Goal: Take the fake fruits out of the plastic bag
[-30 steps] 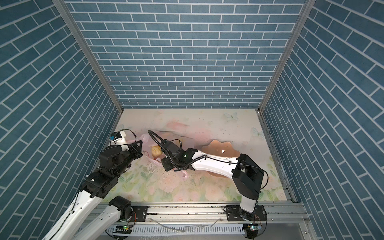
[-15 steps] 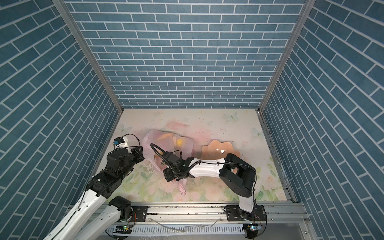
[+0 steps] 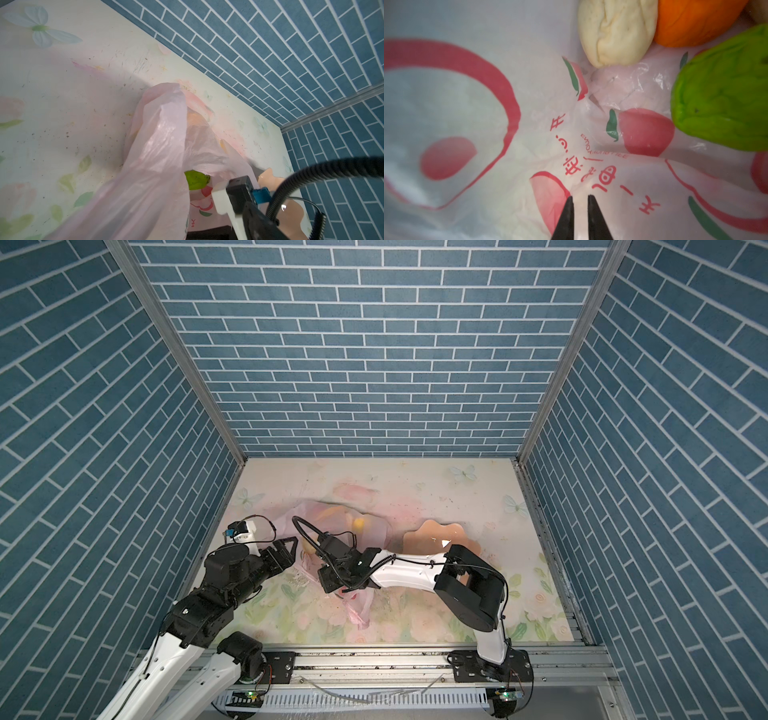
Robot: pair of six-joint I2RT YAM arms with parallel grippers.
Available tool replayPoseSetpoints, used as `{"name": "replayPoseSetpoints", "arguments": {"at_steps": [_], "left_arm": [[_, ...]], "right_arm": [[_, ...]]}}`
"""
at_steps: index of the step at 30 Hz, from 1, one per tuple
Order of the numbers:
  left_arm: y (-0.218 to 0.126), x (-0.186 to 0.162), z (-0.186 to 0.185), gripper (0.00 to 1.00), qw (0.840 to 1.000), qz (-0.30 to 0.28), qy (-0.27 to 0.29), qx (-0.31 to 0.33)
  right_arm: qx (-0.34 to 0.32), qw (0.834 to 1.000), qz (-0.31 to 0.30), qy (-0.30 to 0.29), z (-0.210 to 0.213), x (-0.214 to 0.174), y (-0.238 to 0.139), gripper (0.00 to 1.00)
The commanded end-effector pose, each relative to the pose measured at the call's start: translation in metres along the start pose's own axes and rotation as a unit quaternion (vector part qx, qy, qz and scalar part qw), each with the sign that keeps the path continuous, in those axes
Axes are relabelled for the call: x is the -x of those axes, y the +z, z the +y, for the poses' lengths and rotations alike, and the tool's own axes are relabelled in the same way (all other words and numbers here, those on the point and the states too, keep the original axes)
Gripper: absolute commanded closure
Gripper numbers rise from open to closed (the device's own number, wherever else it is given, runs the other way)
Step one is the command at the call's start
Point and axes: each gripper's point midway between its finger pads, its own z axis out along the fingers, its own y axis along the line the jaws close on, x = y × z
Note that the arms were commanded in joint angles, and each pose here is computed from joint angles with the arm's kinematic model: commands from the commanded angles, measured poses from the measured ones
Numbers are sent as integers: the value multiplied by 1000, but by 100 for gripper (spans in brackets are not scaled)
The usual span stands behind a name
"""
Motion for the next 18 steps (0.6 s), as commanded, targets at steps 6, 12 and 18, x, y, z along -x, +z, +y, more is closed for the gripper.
{"name": "replayPoseSetpoints", "arguments": {"at_steps": [6, 12, 18], "left_arm": [[-35, -19, -14, 6, 995, 80, 45, -30], [-56, -37, -14, 4, 990, 125, 43, -47], [-61, -64, 3, 5, 987, 151, 14, -43]], "right_arm": [[-6, 999, -40, 2, -1, 46, -6, 84], [-8, 997, -71, 9, -3, 75, -6, 84], [-41, 992, -117, 0, -16, 112, -9, 85]]}}
